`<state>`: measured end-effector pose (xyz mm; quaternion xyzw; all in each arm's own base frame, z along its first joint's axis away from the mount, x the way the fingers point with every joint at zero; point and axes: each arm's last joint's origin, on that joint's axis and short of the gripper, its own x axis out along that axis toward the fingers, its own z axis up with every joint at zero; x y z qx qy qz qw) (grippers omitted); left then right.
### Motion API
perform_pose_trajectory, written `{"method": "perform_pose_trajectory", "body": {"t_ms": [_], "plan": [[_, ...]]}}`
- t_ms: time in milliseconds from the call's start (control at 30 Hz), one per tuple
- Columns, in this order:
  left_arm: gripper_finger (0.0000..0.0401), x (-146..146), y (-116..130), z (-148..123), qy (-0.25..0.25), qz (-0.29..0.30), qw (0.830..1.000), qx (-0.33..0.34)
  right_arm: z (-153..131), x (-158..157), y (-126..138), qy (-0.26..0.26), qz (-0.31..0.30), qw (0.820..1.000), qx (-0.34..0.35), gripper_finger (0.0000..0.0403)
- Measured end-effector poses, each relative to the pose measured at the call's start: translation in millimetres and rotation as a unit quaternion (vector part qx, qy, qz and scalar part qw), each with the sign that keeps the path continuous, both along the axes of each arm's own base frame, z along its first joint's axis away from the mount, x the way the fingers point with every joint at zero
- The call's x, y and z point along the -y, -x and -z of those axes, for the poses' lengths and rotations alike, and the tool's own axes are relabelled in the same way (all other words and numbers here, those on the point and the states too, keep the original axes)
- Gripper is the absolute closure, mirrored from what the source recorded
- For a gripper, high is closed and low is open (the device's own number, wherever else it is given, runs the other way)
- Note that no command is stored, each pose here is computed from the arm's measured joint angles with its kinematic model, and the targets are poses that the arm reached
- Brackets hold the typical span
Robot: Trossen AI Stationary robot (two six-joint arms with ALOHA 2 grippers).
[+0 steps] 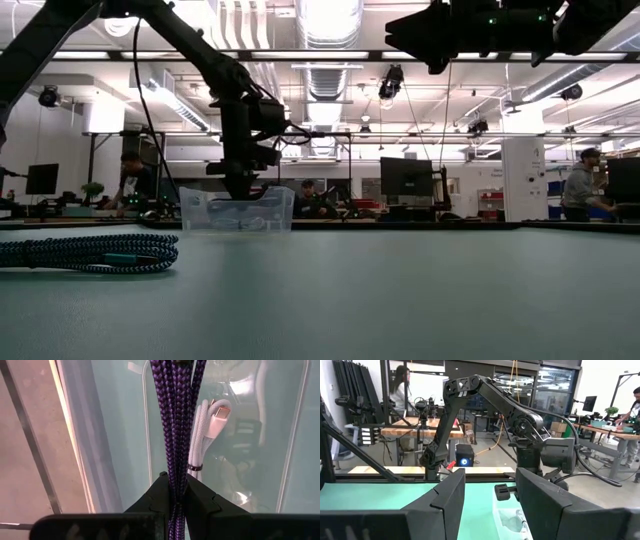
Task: Pick and place USB-C Cables
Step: Put the violet charger cable into the transparent bin
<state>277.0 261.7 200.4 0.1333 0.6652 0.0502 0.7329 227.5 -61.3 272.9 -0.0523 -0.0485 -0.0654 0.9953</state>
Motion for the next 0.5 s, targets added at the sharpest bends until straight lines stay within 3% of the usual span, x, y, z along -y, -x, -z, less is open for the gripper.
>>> {"method": "perform_pose_trajectory", "body": {"t_ms": [500], "plan": [[0.0383,2.1,2.3,11.0,0.0,0.009,1.0,-0.004,0.1,0.0,0.0,0.0,0.0,1.0,-0.001,0.0236]]}}
